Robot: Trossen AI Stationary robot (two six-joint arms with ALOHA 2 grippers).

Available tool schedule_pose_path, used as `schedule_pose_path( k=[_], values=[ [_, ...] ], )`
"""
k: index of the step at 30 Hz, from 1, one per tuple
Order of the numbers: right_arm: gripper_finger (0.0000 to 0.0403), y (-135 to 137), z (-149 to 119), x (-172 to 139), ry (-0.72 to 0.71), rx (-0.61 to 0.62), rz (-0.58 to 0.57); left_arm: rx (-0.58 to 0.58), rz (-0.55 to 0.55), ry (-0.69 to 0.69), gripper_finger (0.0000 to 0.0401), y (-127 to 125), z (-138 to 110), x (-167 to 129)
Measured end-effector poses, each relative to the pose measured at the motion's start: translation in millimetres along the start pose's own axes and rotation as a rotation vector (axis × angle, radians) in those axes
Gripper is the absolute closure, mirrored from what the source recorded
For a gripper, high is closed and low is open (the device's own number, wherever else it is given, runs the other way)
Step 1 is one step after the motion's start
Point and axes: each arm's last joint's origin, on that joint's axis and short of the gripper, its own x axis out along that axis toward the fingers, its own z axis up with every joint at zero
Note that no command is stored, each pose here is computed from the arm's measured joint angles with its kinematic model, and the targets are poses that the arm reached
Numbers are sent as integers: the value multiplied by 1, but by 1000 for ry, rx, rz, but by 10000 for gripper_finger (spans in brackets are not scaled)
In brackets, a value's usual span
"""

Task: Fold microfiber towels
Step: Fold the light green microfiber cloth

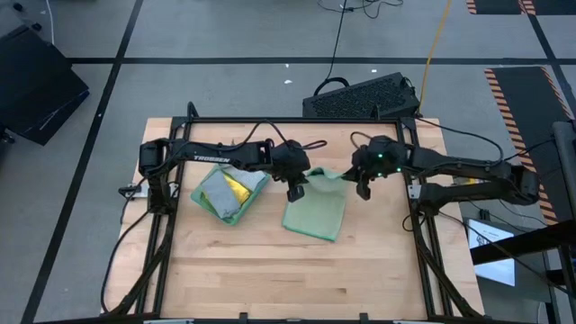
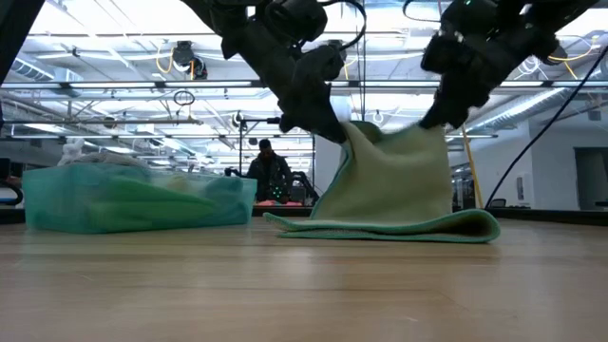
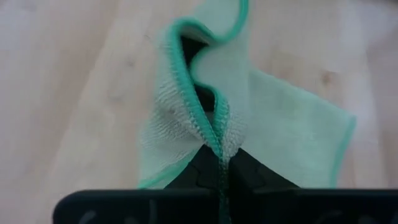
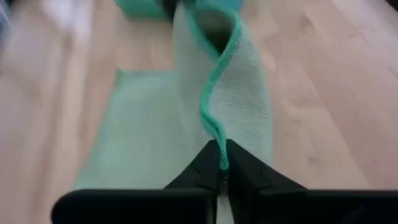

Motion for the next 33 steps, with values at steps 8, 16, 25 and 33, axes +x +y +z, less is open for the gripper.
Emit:
schedule_pose_path(
  k=[8, 16, 25, 33],
  values=[
    [397, 31, 18, -54, -142, 345, 395, -129, -448, -3, 393, -39, 20, -30],
    [399, 37, 26, -76, -207, 396, 304, 65, -158, -233, 395, -56, 57, -65],
    [401, -14, 17, -57, -187, 201, -411, -10, 229, -217, 395, 42, 55, -59],
    [402, -10, 27, -63, -205, 297, -103, -139, -114, -205, 395, 47, 55, -70]
  ],
)
